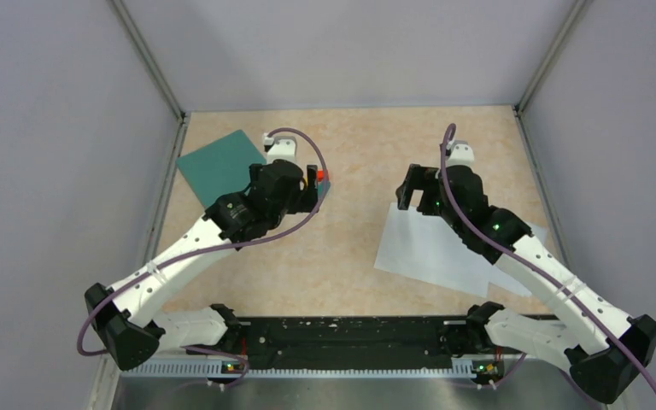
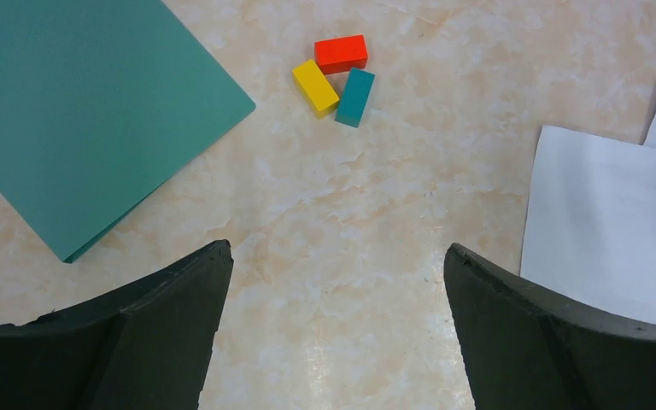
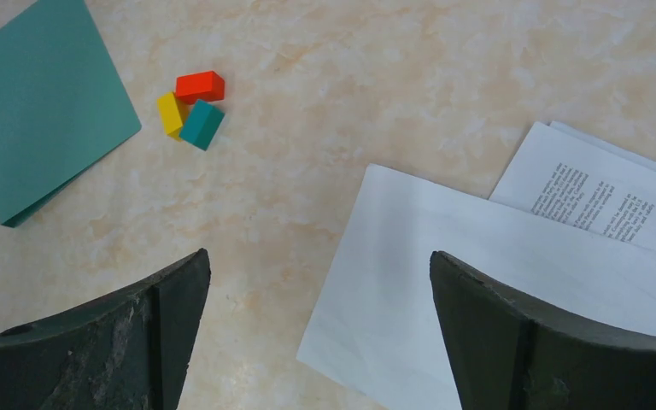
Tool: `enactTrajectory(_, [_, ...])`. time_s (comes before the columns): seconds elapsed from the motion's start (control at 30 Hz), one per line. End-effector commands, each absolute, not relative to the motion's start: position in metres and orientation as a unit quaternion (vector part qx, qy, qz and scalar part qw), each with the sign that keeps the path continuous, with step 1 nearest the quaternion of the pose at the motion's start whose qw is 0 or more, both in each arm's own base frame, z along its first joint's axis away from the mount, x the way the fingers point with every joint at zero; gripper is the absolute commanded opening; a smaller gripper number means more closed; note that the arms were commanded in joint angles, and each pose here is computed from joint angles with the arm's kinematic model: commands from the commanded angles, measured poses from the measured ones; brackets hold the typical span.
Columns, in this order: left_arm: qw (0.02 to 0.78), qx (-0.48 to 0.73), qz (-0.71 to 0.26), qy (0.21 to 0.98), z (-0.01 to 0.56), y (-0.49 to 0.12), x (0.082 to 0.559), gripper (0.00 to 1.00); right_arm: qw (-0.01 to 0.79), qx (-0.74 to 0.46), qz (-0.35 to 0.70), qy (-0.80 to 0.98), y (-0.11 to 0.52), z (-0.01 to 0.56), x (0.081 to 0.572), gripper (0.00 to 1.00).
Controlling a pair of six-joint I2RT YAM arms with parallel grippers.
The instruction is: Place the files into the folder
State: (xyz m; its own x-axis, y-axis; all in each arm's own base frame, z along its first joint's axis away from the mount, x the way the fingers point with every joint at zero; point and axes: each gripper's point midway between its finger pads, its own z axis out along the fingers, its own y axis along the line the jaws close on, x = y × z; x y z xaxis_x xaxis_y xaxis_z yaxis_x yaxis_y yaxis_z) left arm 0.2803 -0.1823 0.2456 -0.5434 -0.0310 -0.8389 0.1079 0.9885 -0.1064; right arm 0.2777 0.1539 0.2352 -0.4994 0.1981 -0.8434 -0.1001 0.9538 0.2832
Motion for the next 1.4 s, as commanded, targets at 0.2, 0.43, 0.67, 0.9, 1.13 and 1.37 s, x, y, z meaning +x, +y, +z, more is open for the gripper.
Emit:
enactTrajectory(0.2, [0.491, -0.077, -0.065, 0.865, 0.252, -0.152, 0.294, 0.99, 0.498, 0.024, 0.207, 0.842, 0.176, 0.247, 0.281, 0.99])
enactTrajectory(0.43, [0.473, -0.205, -0.071, 0.854, 0.24, -0.095, 0.319, 0.98, 0.461, 0.008, 0.284, 0.841, 0.224, 0.227, 0.293, 0.99])
enactTrajectory(0.67, [0.443, -0.333, -0.043, 0.831, 0.214, -0.022, 0.339, 0.98, 0.387, -0.037, 0.336, 0.858, 0.299, 0.178, 0.3, 0.99])
enactTrajectory(0.9, [0.416, -0.494, -0.051, 0.762, 0.165, 0.072, 0.344, 0.98, 0.356, -0.058, 0.391, 0.847, 0.358, 0.159, 0.312, 0.99])
enactTrajectory(1.13, [0.413, -0.517, -0.041, 0.748, 0.149, 0.132, 0.393, 0.98, 0.365, -0.101, 0.405, 0.832, 0.433, 0.161, 0.35, 0.99])
enactTrajectory(1.37, [0.387, -0.506, -0.011, 0.771, 0.113, 0.17, 0.433, 0.98, 0.383, -0.144, 0.414, 0.813, 0.484, 0.156, 0.393, 0.99])
